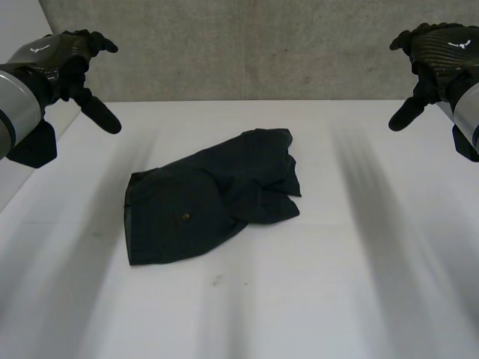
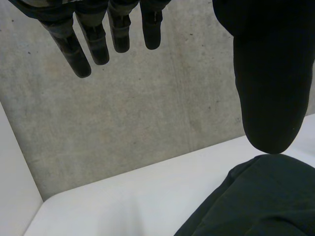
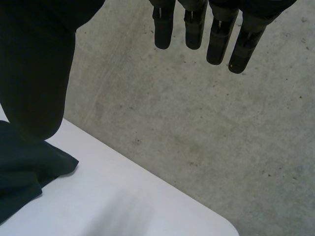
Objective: Fold the shorts.
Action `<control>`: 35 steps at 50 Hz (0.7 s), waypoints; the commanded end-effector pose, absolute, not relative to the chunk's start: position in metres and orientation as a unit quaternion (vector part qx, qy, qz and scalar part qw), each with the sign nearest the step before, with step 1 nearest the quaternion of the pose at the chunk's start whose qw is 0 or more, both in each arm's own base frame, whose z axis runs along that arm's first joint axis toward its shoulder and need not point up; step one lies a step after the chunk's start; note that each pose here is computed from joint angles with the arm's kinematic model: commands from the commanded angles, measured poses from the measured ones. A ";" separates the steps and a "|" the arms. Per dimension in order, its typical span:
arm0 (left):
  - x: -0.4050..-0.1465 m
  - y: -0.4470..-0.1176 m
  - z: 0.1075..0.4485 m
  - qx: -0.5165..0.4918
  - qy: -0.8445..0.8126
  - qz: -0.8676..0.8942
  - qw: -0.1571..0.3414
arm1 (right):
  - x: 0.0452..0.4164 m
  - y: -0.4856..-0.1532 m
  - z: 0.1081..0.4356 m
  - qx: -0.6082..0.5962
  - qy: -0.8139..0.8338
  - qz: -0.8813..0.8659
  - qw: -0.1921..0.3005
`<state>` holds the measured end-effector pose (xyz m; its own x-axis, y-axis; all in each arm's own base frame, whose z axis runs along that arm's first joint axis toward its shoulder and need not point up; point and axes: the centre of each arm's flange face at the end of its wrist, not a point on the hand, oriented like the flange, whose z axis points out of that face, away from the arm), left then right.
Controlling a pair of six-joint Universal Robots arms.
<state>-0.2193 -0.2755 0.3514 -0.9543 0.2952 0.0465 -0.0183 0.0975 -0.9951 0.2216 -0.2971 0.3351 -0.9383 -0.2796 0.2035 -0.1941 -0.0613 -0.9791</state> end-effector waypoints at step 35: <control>-0.221 -0.187 0.173 -0.266 -0.809 0.524 -0.029 | 0.325 -0.284 0.159 -0.323 0.783 -0.494 0.196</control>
